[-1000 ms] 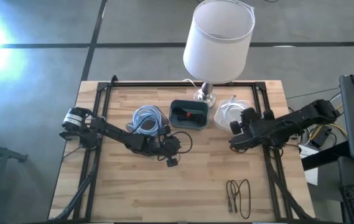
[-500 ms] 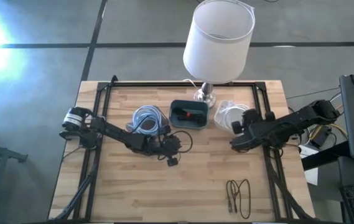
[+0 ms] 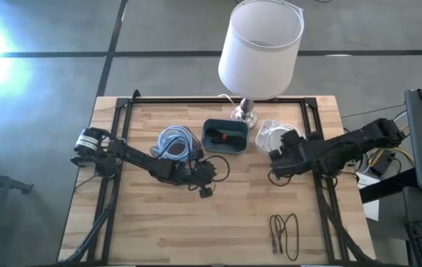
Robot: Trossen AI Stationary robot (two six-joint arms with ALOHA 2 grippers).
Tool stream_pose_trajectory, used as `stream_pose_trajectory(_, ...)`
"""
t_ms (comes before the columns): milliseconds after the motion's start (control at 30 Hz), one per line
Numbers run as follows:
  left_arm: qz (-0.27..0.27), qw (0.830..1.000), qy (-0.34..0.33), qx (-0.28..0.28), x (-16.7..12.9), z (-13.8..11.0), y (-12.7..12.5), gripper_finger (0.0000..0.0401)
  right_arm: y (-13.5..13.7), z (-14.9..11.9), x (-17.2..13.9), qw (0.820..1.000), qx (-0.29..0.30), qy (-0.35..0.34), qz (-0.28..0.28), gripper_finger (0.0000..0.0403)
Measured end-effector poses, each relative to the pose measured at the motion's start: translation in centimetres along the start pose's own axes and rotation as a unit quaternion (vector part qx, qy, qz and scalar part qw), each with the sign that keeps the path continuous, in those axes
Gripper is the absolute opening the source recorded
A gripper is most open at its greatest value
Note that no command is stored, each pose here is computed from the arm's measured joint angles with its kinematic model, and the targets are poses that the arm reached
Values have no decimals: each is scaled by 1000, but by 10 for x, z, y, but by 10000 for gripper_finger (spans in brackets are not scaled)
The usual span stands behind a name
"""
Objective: Pick & Place USB Port
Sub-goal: Put the black USB cable into the blue bin
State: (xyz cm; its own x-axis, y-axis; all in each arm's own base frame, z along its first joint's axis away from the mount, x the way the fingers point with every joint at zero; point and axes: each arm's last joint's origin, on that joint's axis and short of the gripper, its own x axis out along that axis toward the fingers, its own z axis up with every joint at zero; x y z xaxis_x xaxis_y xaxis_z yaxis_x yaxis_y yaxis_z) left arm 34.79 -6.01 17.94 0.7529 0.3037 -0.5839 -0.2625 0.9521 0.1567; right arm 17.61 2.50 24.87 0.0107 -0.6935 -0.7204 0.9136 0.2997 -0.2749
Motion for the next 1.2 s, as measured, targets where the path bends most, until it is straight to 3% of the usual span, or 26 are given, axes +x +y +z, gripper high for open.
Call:
stream_pose_trajectory(233, 0, 1000, 0, 0, 0, 0, 0, 100, 17, 9, -23, 983, -10, 131, 126, 120)
stream_pose_trajectory(533, 0, 1000, 1, 1, 0, -1, 0, 100, 42, -26, -39, 927, -32, 252, 277, 126)
stream_pose_trajectory(967, 0, 1000, 2, 1, 0, -1, 0, 100, 67, -104, -57, 879, -32, 410, 242, 146)
stream_pose_trajectory(1067, 0, 1000, 1, 1, 0, -1, 0, 100, 80, -113, -59, 865, -41, 427, 260, 150)
stream_pose_trajectory(1200, 0, 1000, 1, 2, 0, -1, 0, 100, 93, -118, -61, 862, -51, 429, 266, 154)
